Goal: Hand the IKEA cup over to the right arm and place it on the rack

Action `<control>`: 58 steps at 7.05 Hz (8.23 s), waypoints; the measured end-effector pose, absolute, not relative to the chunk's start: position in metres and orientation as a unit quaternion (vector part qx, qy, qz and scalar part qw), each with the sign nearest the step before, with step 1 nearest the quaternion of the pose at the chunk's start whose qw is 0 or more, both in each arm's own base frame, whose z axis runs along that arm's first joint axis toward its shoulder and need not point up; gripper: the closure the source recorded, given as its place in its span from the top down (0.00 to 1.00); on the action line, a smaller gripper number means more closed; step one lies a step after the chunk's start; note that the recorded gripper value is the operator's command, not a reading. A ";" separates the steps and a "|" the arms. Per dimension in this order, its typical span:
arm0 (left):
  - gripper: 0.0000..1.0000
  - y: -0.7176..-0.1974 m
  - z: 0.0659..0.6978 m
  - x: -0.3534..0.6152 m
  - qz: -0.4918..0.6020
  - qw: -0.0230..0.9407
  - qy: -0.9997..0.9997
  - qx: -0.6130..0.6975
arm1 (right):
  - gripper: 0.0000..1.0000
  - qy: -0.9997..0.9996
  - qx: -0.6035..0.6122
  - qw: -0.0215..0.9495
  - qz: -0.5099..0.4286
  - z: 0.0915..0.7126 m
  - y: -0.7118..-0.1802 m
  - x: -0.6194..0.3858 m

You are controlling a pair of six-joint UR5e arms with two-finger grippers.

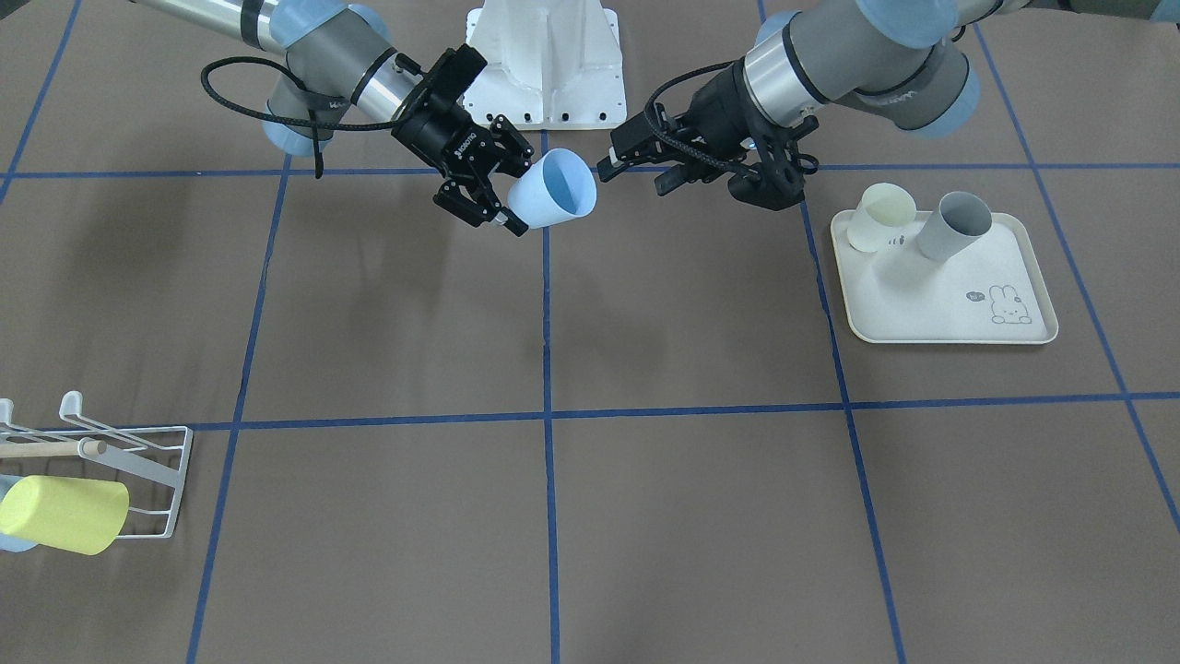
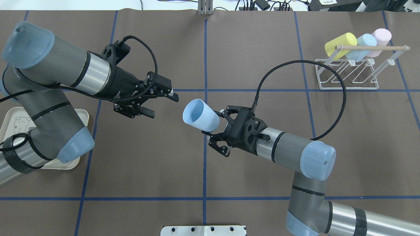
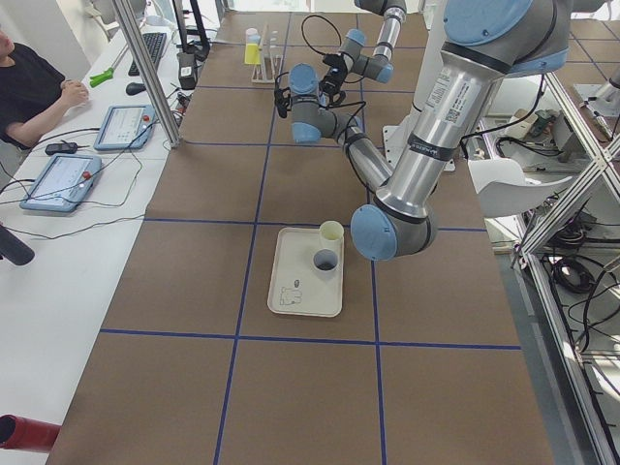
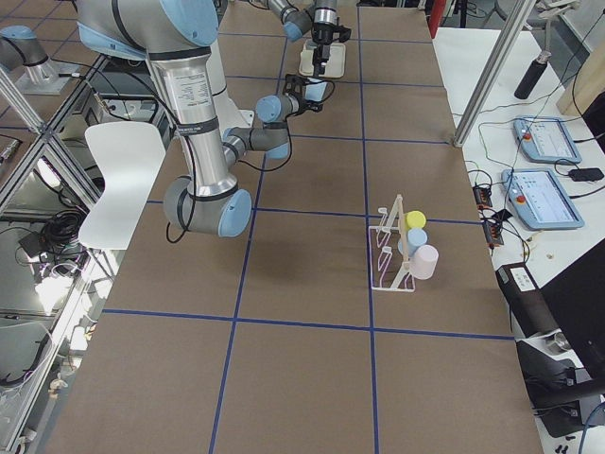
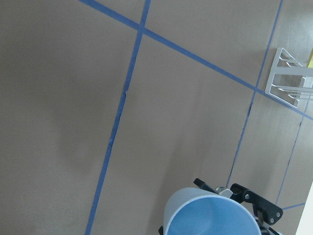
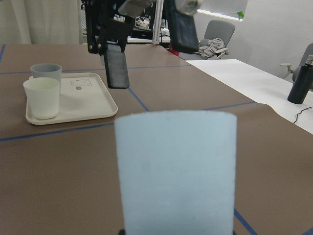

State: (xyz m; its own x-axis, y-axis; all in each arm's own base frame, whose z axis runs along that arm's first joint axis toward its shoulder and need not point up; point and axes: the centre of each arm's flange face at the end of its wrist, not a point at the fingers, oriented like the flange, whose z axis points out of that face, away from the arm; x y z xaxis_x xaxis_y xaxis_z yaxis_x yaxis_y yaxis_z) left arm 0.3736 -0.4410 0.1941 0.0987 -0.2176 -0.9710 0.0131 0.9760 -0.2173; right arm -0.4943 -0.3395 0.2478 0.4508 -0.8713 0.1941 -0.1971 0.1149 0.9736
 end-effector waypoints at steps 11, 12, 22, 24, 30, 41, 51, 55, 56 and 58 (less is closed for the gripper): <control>1.00 -0.493 0.362 0.096 0.093 0.915 0.365 0.146 | 0.34 0.165 0.297 0.582 -0.739 0.273 -0.469 -0.192; 1.00 -0.494 0.365 0.096 0.093 0.915 0.365 0.144 | 0.33 0.207 0.262 0.556 -0.761 0.285 -0.476 -0.176; 1.00 -0.494 0.364 0.097 0.093 0.915 0.366 0.144 | 0.28 0.359 0.208 0.541 -0.732 0.434 -0.525 -0.166; 1.00 -0.494 0.364 0.097 0.093 0.914 0.367 0.145 | 0.28 0.362 0.206 0.549 -0.725 0.443 -0.520 -0.170; 1.00 -0.494 0.364 0.097 0.093 0.914 0.367 0.144 | 0.28 0.355 0.207 0.538 -0.736 0.454 -0.504 -0.194; 1.00 -0.494 0.365 0.097 0.093 0.914 0.367 0.143 | 0.38 0.348 0.188 0.522 -0.756 0.482 -0.505 -0.221; 1.00 -0.495 0.366 0.098 0.093 0.915 0.367 0.142 | 0.99 0.355 0.198 0.511 -0.757 0.470 -0.504 -0.231; 1.00 -0.486 0.384 0.092 0.098 0.916 0.360 0.150 | 0.99 0.292 0.318 0.566 -0.702 0.388 -0.502 -0.239; 1.00 -0.474 0.404 0.088 0.100 0.913 0.362 0.161 | 0.99 0.229 0.358 0.607 -0.671 0.380 -0.497 -0.245; 1.00 -0.450 0.437 0.080 0.099 0.909 0.366 0.173 | 0.99 0.065 0.415 0.692 -0.587 0.364 -0.482 -0.259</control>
